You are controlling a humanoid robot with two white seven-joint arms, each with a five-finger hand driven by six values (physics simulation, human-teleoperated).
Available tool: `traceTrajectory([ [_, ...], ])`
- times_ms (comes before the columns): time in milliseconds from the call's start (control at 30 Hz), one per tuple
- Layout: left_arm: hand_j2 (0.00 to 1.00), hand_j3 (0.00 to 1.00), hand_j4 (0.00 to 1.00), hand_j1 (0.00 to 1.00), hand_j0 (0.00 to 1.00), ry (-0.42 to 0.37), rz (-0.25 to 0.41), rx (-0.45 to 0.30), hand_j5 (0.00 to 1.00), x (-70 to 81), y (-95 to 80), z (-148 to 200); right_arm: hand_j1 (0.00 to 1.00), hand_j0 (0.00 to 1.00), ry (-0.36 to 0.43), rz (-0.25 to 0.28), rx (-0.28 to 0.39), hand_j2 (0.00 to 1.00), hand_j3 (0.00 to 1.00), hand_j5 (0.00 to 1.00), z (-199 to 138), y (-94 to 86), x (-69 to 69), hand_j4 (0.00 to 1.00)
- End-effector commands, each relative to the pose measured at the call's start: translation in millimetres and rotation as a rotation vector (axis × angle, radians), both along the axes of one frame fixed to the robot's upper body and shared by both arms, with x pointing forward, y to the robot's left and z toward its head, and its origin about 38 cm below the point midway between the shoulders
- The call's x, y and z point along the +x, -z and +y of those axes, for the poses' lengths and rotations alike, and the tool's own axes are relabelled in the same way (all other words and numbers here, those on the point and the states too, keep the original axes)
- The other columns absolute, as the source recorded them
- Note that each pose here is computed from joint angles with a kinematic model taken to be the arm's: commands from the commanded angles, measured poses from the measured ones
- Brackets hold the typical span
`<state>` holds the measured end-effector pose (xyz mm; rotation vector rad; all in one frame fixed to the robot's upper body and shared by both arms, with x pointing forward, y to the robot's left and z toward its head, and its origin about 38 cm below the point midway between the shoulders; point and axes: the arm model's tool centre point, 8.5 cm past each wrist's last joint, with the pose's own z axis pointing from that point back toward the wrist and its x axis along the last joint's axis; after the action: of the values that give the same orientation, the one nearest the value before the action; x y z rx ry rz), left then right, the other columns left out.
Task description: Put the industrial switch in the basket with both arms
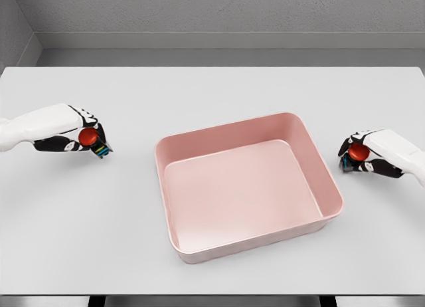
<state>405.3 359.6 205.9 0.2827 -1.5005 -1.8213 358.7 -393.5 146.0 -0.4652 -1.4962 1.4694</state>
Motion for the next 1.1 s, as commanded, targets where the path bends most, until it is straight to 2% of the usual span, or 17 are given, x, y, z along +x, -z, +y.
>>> traceTrajectory([
  [0,0.5,0.5,0.5,0.5,0.5,0.011,-0.004,-0.018,0.5,-1.2,-4.2,-4,0.43,0.43,-0.002,-0.002,0.009,0.43,0.43,0.43,1,-1.0,0.1,0.43],
  [67,0.5,0.5,0.5,0.5,0.5,0.023,-0.009,-0.026,0.5,-2.6,-6.9,-8,0.43,0.43,-0.005,-0.011,0.01,0.43,0.43,0.43,2,-3.8,0.9,0.43],
  [100,0.5,0.5,0.5,0.5,0.5,0.029,-0.011,-0.026,0.5,-3.5,-8.5,-9,0.43,0.43,-0.02,-0.038,0.003,0.43,0.43,0.43,7,-13.0,2.1,0.43],
  [267,0.5,0.5,0.5,0.5,0.5,0.051,-0.021,-0.041,0.5,-7.5,-17.1,-14,0.43,0.43,-0.051,-0.092,-0.005,0.43,0.43,0.43,17,-30.9,1.6,0.43],
  [500,0.49,0.49,0.49,0.49,0.49,0.085,-0.04,-0.053,0.49,-11.1,-25.4,-24,0.43,0.43,-0.077,-0.141,-0.021,0.43,0.43,0.43,25,-47.1,-0.6,0.43],
  [600,0.49,0.49,0.49,0.49,0.49,0.104,-0.049,-0.057,0.49,-13.4,-28.7,-30,0.43,0.43,-0.085,-0.165,-0.015,0.43,0.43,0.43,27,-55.6,2.2,0.43],
  [767,0.5,0.5,0.5,0.5,0.5,0.142,-0.062,-0.071,0.5,-17.6,-32.5,-43,0.43,0.43,-0.114,-0.227,-0.038,0.43,0.43,0.43,33,-79.7,8.5,0.43],
  [1067,0.5,0.5,0.5,0.5,0.5,0.189,-0.086,-0.08,0.5,-23.1,-40.5,-57,0.42,0.42,-0.301,-0.267,-0.057,0.42,0.42,0.42,97,-96.3,27.1,0.42],
])
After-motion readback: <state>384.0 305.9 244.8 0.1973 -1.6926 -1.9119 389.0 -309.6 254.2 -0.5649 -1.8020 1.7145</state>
